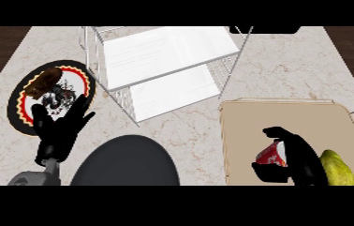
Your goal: Pick the can from the tray and place it in the tiered shelf
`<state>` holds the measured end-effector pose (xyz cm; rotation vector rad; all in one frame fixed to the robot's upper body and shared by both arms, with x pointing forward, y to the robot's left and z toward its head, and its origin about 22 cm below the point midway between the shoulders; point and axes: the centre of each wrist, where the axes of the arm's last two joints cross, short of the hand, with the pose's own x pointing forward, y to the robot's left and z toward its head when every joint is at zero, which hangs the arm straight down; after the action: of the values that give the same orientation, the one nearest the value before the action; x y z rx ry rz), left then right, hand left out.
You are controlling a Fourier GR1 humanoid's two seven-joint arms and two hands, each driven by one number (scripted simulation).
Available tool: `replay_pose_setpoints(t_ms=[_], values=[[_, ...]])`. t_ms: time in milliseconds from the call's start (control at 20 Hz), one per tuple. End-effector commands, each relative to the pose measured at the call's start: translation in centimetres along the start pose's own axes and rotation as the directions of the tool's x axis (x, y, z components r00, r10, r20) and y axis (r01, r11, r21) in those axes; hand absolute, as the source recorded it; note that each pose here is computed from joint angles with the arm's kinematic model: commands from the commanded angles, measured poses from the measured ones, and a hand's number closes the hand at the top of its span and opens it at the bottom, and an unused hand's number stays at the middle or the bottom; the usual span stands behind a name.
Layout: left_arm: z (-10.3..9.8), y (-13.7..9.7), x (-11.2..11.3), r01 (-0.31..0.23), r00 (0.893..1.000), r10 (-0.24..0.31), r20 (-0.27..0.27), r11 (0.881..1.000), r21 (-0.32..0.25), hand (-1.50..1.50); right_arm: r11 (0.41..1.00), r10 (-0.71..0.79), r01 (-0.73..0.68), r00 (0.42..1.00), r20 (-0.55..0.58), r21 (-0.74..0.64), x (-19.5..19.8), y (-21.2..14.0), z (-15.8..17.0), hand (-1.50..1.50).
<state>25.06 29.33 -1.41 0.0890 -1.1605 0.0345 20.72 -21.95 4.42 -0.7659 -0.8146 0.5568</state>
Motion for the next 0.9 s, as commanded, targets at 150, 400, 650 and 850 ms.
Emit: replay_pose_setpoints(t_ms=[150,400,650,850], values=[[0.6,-1.0,-0.6,-0.006,0.999,0.007,-0.043,1.000,0.019,0.00,0.997,-0.036,0.033,0.998,0.042,0.071,-0.4,1.9,0.9,1.50],[-0.1,-1.0,-2.2,-0.018,0.998,0.018,-0.063,1.000,0.001,0.00,0.998,-0.065,0.064,0.986,0.155,0.009,2.1,2.9,3.4,1.50],[-0.4,-0.7,-0.6,0.016,0.999,-0.017,-0.032,0.999,-0.032,0.00,0.959,0.129,-0.249,0.804,0.580,0.132,6.7,6.2,8.1,1.50],[-1.0,-1.1,-0.7,0.022,0.999,-0.024,-0.036,0.999,-0.036,0.00,0.923,0.104,-0.357,0.599,0.794,0.147,11.2,9.1,13.2,1.50]])
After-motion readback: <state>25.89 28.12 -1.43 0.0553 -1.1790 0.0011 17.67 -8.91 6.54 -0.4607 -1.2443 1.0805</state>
